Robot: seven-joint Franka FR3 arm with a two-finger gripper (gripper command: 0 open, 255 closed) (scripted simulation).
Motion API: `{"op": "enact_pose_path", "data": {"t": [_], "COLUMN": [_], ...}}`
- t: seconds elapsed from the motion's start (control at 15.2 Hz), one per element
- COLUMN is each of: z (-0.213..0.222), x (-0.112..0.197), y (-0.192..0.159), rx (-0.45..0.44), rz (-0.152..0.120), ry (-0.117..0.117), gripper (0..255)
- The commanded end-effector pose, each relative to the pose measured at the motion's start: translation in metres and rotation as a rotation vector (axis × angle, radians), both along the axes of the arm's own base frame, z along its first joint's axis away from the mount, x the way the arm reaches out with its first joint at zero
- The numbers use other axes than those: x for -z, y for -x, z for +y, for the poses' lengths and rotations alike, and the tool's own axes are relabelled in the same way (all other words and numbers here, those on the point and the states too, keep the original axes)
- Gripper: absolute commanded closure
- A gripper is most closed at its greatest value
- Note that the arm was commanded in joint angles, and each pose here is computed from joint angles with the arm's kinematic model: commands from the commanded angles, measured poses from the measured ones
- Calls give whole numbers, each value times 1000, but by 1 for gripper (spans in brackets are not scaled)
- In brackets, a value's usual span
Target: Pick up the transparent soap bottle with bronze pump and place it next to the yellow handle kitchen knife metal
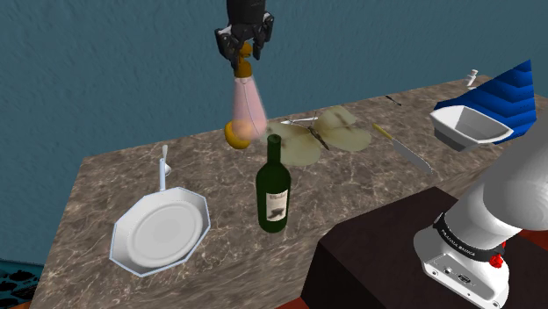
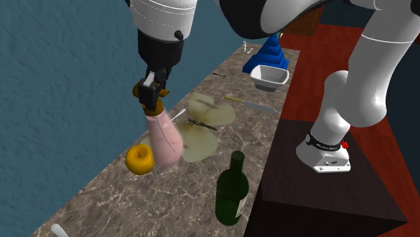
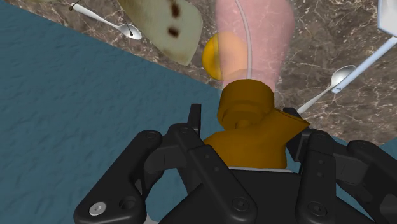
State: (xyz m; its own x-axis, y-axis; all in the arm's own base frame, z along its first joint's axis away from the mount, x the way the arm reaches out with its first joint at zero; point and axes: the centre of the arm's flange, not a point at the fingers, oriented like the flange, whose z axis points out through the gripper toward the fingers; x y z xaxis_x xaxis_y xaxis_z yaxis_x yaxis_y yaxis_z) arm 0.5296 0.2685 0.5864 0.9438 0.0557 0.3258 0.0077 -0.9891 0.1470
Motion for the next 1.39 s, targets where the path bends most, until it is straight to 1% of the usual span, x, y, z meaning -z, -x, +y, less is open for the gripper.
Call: {"op": "enact_pose_path", "data": {"t": [0.0, 1.32], "z": [-1, -1], "x": [-11, -117], "y": [1, 1], "rx": [0, 0], "rz": [0, 0], "ry": [0, 0], "gripper": [255, 255]}}
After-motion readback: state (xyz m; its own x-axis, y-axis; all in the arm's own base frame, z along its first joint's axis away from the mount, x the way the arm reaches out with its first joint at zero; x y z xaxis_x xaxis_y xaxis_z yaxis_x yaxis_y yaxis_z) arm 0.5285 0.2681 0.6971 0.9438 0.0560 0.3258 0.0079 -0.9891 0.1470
